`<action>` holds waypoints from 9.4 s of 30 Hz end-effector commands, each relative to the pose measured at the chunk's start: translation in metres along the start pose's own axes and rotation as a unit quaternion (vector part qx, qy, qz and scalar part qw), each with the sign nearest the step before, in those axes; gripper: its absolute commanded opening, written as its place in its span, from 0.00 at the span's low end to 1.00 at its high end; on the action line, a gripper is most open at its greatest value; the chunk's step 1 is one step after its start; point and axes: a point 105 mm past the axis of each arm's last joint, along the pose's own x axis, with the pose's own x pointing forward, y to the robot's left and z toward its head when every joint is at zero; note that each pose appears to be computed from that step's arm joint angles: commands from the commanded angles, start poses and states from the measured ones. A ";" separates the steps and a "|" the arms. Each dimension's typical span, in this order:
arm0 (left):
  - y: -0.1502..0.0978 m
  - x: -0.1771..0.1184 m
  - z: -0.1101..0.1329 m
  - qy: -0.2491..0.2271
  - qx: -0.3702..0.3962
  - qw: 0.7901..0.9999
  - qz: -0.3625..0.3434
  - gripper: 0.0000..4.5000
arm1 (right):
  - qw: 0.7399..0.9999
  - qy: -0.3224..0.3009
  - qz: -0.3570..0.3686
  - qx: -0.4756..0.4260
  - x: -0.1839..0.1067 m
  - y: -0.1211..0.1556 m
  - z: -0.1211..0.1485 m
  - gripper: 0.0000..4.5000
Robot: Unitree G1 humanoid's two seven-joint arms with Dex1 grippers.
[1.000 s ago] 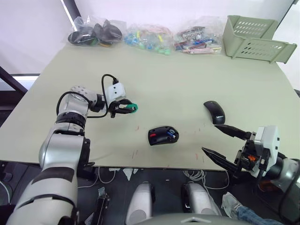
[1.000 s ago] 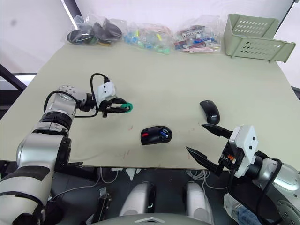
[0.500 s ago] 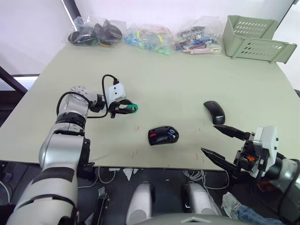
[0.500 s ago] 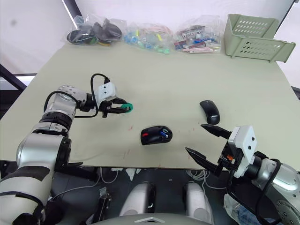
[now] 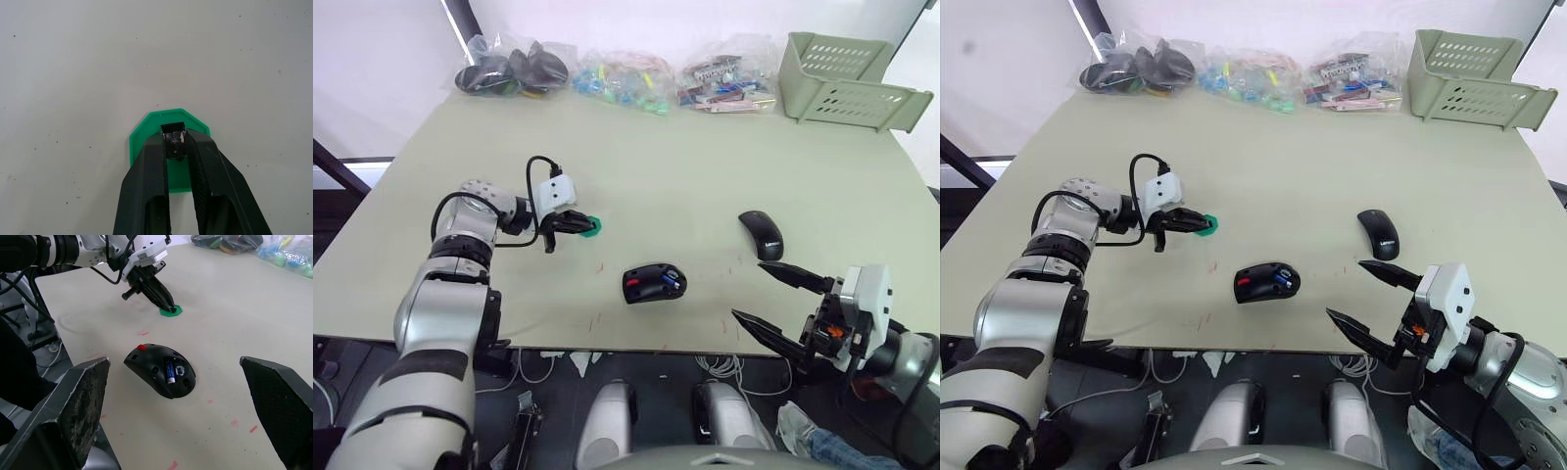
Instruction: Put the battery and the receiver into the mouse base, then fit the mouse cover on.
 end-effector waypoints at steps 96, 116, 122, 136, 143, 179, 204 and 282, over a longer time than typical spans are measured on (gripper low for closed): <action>-0.032 -0.026 0.181 -0.225 0.267 0.928 -0.126 0.01 | 0.901 0.099 0.042 0.420 0.144 -0.061 0.086 0.06; -0.032 -0.040 0.147 -0.247 0.081 0.958 -0.125 0.63 | 0.926 0.169 0.006 0.337 0.122 -0.065 0.069 0.00; -0.069 -0.030 0.110 -0.231 -0.007 0.964 -0.130 0.98 | 0.945 0.268 0.010 0.187 0.113 -0.063 0.070 0.00; -0.125 -0.009 0.058 -0.184 -0.073 0.975 -0.105 0.98 | 0.880 0.435 0.186 -0.037 0.140 -0.003 0.080 0.00; -0.129 0.008 0.059 -0.170 -0.051 0.981 -0.084 0.98 | 0.869 0.448 0.203 -0.057 0.154 -0.004 0.076 0.00; -0.135 0.040 0.061 -0.123 0.002 0.983 -0.135 0.98 | 0.863 0.479 0.161 -0.014 0.155 -0.021 0.051 0.00; -0.130 0.044 0.061 -0.128 0.012 0.985 -0.119 0.66 | 0.858 0.493 0.148 0.003 0.159 -0.020 0.024 0.00; -0.127 0.051 0.057 -0.127 -0.009 0.987 -0.097 0.66 | 0.827 0.553 0.097 0.018 0.174 -0.018 -0.019 0.00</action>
